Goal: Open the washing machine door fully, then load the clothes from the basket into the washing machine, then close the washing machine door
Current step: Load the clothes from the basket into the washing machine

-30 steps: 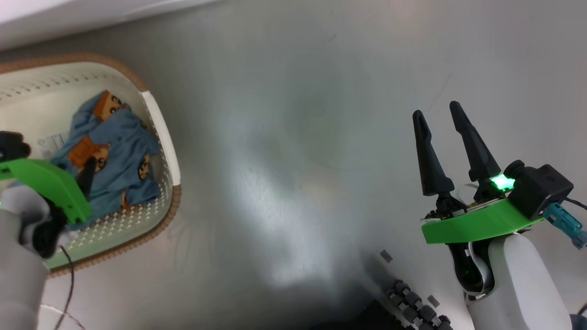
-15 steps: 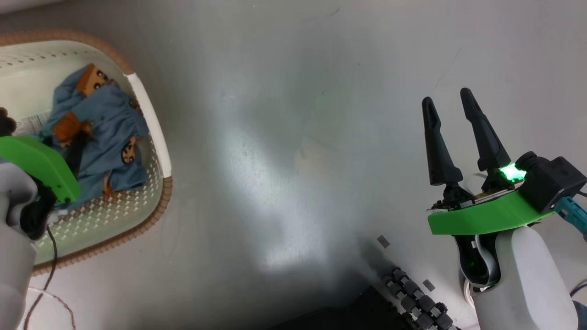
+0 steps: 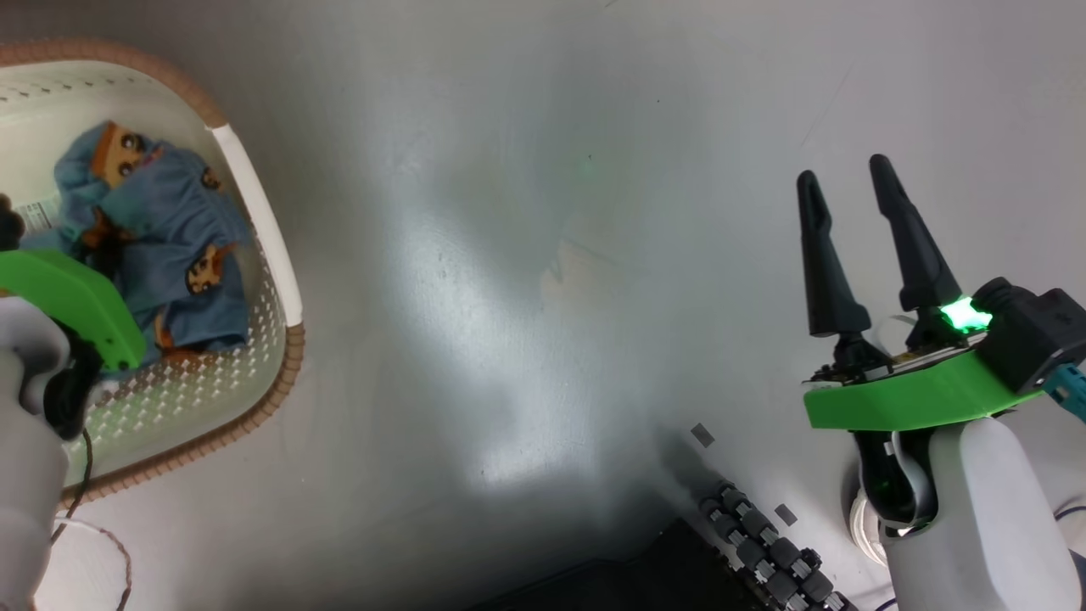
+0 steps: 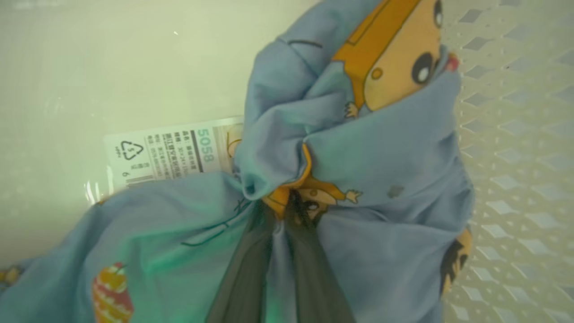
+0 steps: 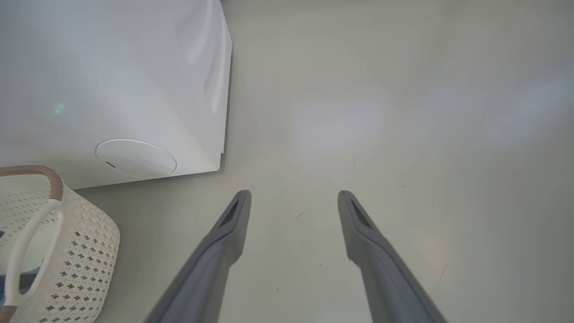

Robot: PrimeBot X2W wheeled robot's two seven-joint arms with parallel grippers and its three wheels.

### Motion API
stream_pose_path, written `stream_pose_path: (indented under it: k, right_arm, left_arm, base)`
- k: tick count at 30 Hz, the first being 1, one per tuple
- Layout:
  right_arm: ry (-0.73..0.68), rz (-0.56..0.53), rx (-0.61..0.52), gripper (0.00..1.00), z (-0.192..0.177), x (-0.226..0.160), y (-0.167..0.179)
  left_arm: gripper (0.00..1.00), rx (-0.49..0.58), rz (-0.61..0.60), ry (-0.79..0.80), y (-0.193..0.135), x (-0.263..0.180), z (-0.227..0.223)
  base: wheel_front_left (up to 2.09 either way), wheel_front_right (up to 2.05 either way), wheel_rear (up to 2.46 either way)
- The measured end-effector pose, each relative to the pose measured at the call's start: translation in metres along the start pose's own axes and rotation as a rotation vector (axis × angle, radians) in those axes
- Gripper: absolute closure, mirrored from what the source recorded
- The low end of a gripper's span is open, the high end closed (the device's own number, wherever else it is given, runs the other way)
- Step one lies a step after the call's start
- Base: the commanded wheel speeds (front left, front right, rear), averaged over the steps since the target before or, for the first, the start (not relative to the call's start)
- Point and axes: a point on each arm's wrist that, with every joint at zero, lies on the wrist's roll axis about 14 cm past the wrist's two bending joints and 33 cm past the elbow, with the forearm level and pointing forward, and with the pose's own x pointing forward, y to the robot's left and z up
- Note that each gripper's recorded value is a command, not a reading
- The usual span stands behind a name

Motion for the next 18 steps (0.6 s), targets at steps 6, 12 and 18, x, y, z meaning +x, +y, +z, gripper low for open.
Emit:
stream_pose_path:
  k: [6, 12, 18]
  right_arm:
    - [-0.008, -0.002, 0.000, 0.00, 0.002, 0.001, 0.000]
    - [-0.030, 0.008, 0.012, 0.00, 0.012, 0.000, 0.004]
    - [-0.071, 0.009, 0.030, 0.00, 0.029, -0.002, 0.006]
  left_arm:
    - [1.00, 0.010, 0.003, -0.038, -0.004, -0.003, 0.006]
    - [1.00, -0.007, 0.012, -0.145, -0.005, -0.020, 0.029]
    - [1.00, -0.029, 0.024, -0.229, -0.011, -0.048, 0.031]
  base:
    - [0.00, 0.00, 0.00]
    - [0.00, 0.00, 0.00]
    - [0.00, 0.00, 0.00]
